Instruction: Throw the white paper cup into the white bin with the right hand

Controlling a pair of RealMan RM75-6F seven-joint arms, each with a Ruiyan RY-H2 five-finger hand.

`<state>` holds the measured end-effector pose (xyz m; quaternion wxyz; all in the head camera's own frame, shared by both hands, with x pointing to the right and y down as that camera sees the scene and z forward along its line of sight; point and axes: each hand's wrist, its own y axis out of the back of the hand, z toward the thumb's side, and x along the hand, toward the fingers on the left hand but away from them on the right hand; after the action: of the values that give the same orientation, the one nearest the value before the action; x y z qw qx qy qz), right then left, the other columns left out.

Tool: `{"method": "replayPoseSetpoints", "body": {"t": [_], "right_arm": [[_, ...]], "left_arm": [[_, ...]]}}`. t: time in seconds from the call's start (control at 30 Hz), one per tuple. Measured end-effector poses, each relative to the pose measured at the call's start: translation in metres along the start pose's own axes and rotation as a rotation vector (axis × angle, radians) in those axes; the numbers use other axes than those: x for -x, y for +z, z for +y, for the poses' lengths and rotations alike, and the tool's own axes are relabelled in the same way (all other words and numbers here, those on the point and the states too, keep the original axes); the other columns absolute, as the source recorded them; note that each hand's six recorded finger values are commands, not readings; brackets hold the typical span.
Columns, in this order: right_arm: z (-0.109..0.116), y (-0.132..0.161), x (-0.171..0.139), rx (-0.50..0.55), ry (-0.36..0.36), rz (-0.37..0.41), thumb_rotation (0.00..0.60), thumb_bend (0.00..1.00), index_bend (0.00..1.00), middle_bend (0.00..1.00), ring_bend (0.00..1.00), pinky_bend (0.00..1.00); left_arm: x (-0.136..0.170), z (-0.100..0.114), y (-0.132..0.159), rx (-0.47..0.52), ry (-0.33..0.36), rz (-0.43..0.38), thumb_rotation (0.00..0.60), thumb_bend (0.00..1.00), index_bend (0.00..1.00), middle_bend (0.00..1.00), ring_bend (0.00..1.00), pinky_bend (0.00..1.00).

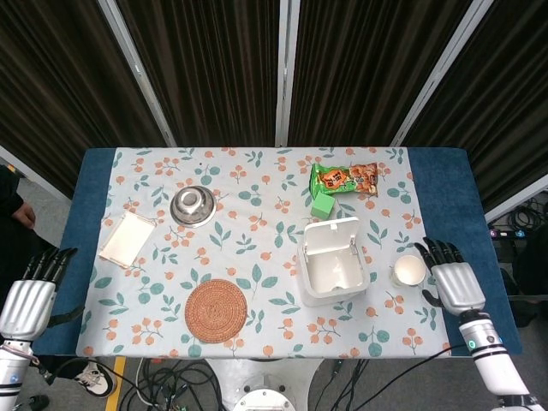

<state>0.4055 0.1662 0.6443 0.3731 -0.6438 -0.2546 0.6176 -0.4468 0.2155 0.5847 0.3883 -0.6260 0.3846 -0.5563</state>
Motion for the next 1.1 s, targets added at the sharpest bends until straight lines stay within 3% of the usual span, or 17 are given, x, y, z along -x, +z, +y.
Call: {"method": "replayPoseSetpoints", "body": {"t": [0.1,0.27,0.53,0.8,1.1], "right_arm": [[-0.003,0.006,0.005,0.011,0.029,0.005,0.6,0.21,0.0,0.07,0.02,0.31],[-0.008,0.01,0.008,0.001,0.046,0.005,0.6,0.23,0.0,0.09,0.04,0.33],[-0.013,0.01,0.014,-0.004,0.031,0.014,0.6,0.28,0.02,0.19,0.14,0.41],[-0.016,0.012,0.015,-0.004,0.024,0.031,0.6,0.31,0.2,0.31,0.28,0.52],[-0.015,0.011,0.014,-0.003,0.005,0.035,0.6,0.32,0.43,0.44,0.35,0.56]], "left_arm": [[0.0,-0.001,0.0,-0.002,-0.003,-0.002,0.6,0.0,0.07,0.12,0.04,0.11],[-0.001,-0.002,0.001,-0.004,-0.007,-0.004,0.6,0.0,0.07,0.12,0.04,0.11],[-0.001,-0.002,0.0,-0.002,-0.005,-0.003,0.6,0.0,0.07,0.12,0.04,0.11],[-0.001,-0.003,-0.001,-0.001,-0.009,-0.001,0.6,0.0,0.07,0.12,0.04,0.11],[0.0,-0.005,-0.002,0.002,-0.012,0.002,0.6,0.0,0.07,0.12,0.04,0.11]]}}
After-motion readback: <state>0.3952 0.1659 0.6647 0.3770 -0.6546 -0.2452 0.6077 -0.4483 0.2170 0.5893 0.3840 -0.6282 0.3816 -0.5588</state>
